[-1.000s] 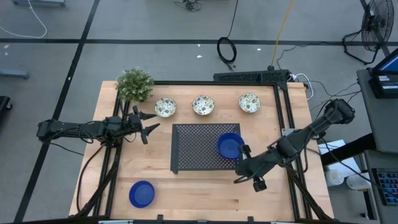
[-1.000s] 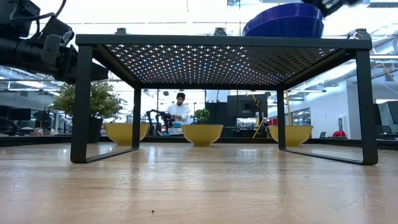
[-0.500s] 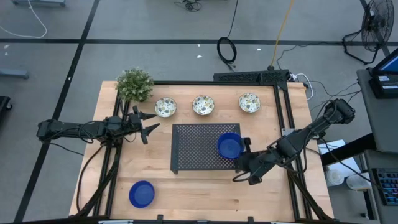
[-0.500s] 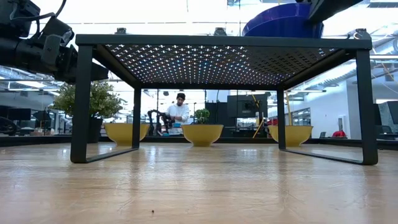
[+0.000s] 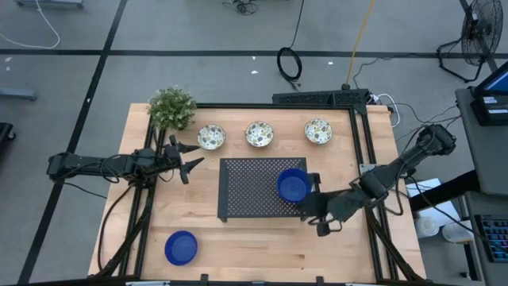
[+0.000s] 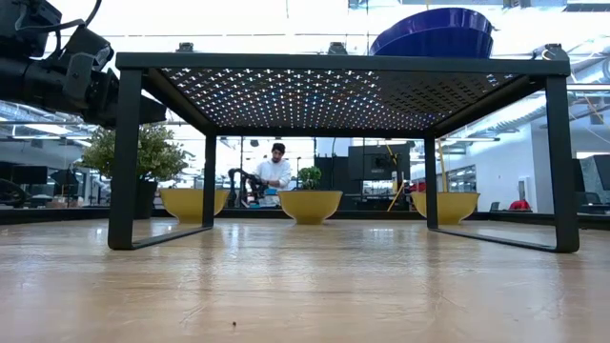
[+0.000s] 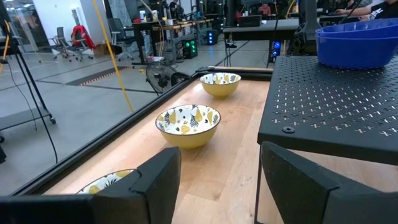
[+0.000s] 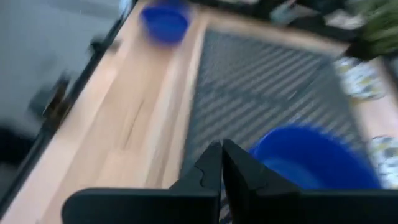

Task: Pick & Place Mini bowls
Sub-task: Stack the right blue bowl on the blue bowl on the shelf

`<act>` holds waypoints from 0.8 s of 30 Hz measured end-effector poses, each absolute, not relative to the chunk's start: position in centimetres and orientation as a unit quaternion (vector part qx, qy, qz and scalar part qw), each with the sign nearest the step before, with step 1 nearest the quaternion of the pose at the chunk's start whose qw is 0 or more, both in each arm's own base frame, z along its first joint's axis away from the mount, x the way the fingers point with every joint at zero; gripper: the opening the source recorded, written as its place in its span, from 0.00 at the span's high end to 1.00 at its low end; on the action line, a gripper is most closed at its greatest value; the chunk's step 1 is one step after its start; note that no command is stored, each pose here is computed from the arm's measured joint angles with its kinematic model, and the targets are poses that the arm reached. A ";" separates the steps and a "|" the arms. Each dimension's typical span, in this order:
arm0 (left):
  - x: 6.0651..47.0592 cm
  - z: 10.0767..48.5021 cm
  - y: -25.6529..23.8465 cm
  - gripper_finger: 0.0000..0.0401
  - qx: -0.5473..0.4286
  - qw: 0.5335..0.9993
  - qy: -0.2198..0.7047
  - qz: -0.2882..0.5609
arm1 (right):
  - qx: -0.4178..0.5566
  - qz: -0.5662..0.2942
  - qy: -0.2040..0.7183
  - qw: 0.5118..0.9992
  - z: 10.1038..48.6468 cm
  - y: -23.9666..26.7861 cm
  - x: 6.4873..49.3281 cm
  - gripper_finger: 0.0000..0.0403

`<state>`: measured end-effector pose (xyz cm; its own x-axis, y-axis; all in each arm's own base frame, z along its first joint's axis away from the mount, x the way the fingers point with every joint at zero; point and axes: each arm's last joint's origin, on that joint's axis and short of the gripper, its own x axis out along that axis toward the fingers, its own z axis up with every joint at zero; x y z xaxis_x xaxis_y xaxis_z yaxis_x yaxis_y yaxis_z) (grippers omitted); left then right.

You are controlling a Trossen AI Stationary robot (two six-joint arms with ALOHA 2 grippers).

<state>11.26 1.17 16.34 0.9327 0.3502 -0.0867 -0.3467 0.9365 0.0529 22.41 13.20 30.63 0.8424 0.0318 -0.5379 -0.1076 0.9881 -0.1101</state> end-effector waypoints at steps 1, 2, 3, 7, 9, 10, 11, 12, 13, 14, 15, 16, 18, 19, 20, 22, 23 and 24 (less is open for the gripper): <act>11.3 16.3 1.2 0.43 0.018 0.983 0.047 0.177 | -0.057 0.014 0.260 0.964 31.0 13.1 22.4 1.00; 11.3 16.3 1.2 0.43 0.018 0.983 0.047 0.177 | -0.048 -0.011 0.243 0.969 31.4 12.9 22.3 1.00; 11.3 16.3 1.2 0.43 0.018 0.983 0.047 0.177 | -0.038 -0.038 0.229 0.972 31.7 12.8 22.2 1.00; 11.3 16.3 1.2 0.43 0.018 0.983 0.047 0.177 | 0.004 -0.120 0.196 0.973 32.0 12.3 22.2 1.00; 11.3 16.3 1.2 0.43 0.018 0.983 0.047 0.177 | 0.013 -0.124 0.195 0.973 31.9 12.4 22.3 1.00; 11.3 16.3 1.2 0.43 0.018 0.983 0.047 0.177 | 0.015 -0.123 0.195 0.973 31.8 12.5 22.4 1.00; 11.3 16.3 1.2 0.43 0.018 0.983 0.047 0.177 | 0.016 -0.124 0.197 0.972 31.7 12.5 22.5 1.00; 11.3 16.3 1.2 0.43 0.018 0.983 0.047 0.177 | 0.020 -0.124 0.198 0.972 31.6 12.6 22.6 1.00; 11.3 16.3 1.2 0.43 0.018 0.983 0.047 0.177 | 0.023 -0.125 0.200 0.971 31.4 12.7 22.7 1.00; 11.3 16.3 1.2 0.43 0.018 0.983 0.047 0.177 | 0.025 -0.127 0.201 0.971 31.3 12.8 22.8 1.00; 11.3 16.3 1.2 0.43 0.018 0.983 0.047 0.177 | 0.028 -0.128 0.202 0.971 31.2 12.8 22.8 1.00; 11.3 16.3 1.2 0.43 0.018 0.983 0.047 0.177 | 0.029 -0.129 0.203 0.970 31.1 12.9 22.9 1.00; 11.3 16.3 1.2 0.43 0.018 0.983 0.047 0.177 | 0.025 -0.130 0.208 0.969 30.8 13.0 23.2 1.00; 11.3 16.3 1.2 0.43 0.018 0.983 0.047 0.177 | 0.023 -0.130 0.211 0.969 30.6 13.1 23.2 1.00; 11.3 16.3 1.2 0.43 0.018 0.983 0.047 0.177 | 0.021 -0.130 0.213 0.968 30.5 13.1 23.3 1.00; 11.3 16.3 1.2 0.43 0.018 0.983 0.047 0.177 | 0.018 -0.131 0.216 0.967 30.2 13.3 23.5 1.00; 11.3 16.3 1.2 0.43 0.018 0.983 0.047 0.177 | 0.016 -0.131 0.218 0.967 30.1 13.3 23.6 1.00; 11.3 16.3 1.2 0.43 0.018 0.983 0.047 0.177 | 0.014 -0.132 0.220 0.966 30.0 13.4 23.7 1.00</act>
<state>11.26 1.17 16.34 0.9327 0.3502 -0.0864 -0.3467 0.9365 0.0528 23.70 13.38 29.96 0.8683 -0.2484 -0.4294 0.2610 0.9649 -0.0303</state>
